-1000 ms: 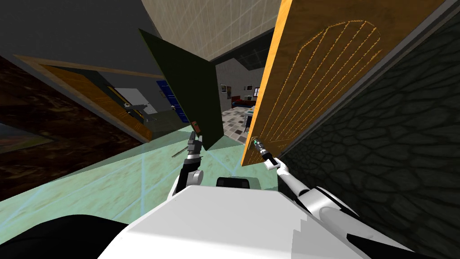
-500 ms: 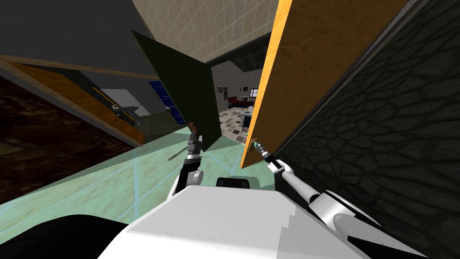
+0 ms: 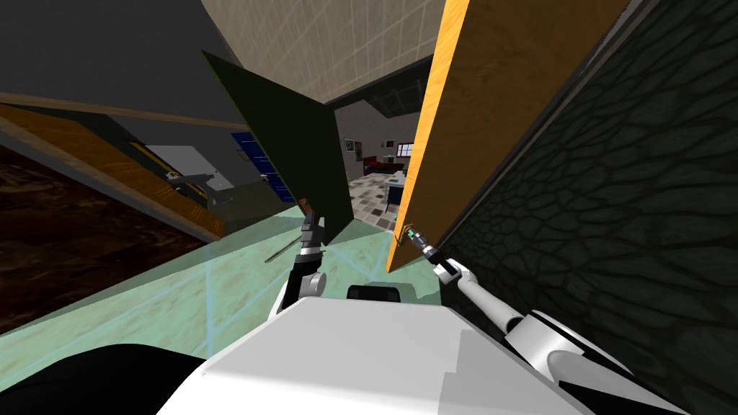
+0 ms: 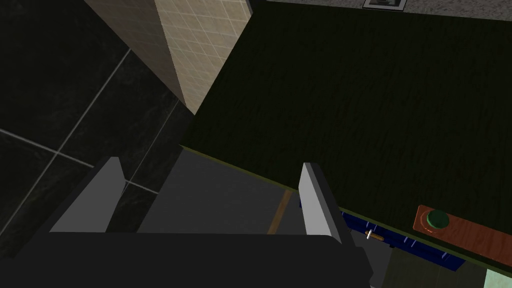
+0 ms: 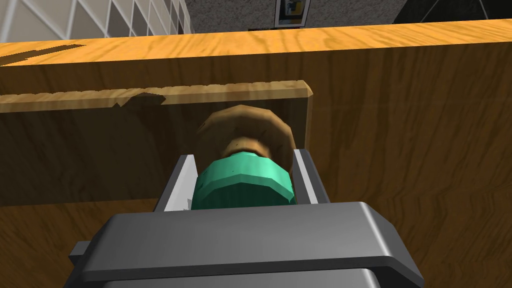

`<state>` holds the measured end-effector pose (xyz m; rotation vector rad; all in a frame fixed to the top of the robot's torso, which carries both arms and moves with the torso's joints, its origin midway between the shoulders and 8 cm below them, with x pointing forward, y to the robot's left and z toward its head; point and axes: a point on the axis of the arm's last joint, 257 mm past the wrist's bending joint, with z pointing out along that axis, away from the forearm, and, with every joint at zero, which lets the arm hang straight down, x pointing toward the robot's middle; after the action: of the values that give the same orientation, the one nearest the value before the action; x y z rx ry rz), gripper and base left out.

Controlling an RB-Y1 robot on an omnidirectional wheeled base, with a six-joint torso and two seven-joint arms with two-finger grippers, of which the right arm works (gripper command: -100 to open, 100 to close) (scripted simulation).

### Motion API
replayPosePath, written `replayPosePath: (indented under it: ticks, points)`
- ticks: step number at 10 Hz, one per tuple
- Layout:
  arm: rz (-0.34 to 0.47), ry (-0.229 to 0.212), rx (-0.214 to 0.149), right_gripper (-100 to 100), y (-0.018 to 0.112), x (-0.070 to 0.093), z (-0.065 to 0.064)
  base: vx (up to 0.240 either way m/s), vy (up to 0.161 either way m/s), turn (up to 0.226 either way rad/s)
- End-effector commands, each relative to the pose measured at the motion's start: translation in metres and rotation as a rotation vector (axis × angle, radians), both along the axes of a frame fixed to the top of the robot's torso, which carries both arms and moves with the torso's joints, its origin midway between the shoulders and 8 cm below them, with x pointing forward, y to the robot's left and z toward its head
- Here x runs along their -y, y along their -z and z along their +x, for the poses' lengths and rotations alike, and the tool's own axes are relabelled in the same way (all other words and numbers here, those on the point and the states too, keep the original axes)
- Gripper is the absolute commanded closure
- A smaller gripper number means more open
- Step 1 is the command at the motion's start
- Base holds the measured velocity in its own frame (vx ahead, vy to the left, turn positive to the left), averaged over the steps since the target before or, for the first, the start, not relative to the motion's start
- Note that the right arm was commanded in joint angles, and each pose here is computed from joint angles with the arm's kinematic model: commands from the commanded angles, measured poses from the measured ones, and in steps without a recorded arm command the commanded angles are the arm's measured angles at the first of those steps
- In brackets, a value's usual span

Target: Pull the door open

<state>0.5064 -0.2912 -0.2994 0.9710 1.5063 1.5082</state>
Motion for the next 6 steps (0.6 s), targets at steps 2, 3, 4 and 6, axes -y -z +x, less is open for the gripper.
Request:
replayPosePath:
  ticks: [2, 3, 4, 6]
  points:
    - [0.005, -0.040, 0.019, 100, -0.004, -0.003, -0.012, 0.050, 0.061, -0.061]
    - [0.006, -0.060, 0.026, 100, -0.005, -0.003, -0.020, 0.055, 0.050, -0.069]
    - [0.006, -0.070, 0.029, 100, -0.005, -0.003, -0.023, 0.054, 0.045, -0.056]
    - [0.007, -0.092, 0.035, 100, -0.006, -0.004, -0.032, 0.044, 0.034, -0.044]
